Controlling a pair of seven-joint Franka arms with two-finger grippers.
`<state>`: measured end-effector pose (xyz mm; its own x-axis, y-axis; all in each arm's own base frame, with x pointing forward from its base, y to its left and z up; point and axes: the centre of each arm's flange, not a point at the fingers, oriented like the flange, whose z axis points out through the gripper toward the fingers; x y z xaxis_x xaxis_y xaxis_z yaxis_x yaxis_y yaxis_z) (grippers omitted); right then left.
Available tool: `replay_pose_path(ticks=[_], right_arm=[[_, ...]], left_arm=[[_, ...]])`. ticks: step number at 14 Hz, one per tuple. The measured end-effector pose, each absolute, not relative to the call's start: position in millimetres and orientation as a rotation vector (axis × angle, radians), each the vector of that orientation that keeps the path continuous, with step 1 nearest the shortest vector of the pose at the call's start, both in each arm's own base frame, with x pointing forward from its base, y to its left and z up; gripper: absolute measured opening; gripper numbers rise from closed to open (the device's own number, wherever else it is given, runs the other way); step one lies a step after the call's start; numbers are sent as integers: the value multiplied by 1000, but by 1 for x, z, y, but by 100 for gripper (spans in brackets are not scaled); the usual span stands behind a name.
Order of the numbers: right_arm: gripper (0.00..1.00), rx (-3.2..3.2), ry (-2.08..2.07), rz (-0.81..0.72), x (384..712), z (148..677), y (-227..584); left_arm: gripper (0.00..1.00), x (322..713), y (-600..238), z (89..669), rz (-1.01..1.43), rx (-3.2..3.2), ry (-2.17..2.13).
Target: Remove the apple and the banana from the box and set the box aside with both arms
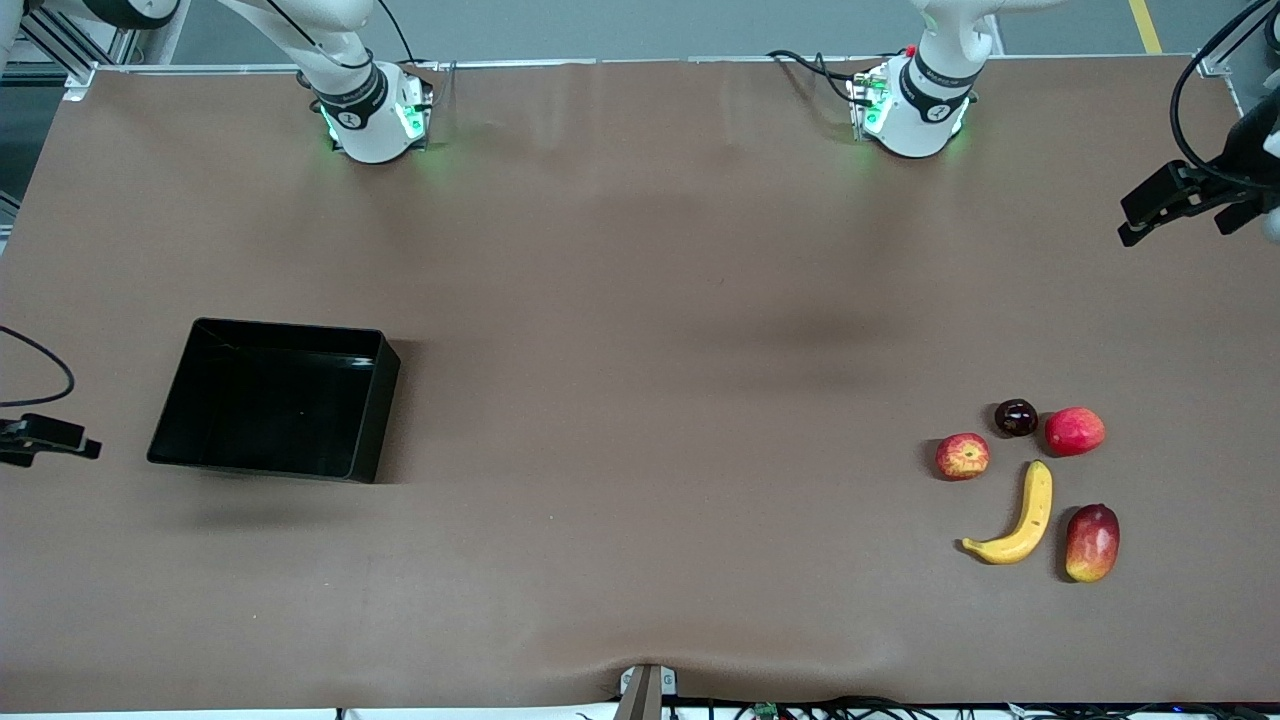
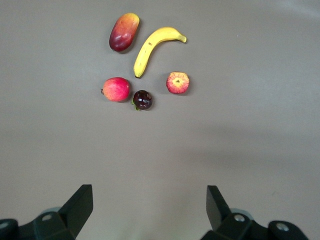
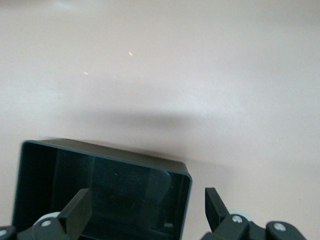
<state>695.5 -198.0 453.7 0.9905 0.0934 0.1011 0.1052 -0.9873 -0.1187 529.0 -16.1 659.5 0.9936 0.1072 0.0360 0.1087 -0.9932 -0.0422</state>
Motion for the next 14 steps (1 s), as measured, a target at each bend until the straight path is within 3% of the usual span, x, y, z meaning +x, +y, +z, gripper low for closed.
replay_pose_path(ticks=[5,10,14], right_arm=[[100,-3055,-79,-78,701,510,-86],[100,-3090,129,110,652,577,-38],[100,-3116,147,131,594,630,-44]], left_arm=[[100,532,-30,653,-32,-3109,-130],[100,541,-43,635,21,-3121,-94],[100,542,-52,632,29,-3121,-70]])
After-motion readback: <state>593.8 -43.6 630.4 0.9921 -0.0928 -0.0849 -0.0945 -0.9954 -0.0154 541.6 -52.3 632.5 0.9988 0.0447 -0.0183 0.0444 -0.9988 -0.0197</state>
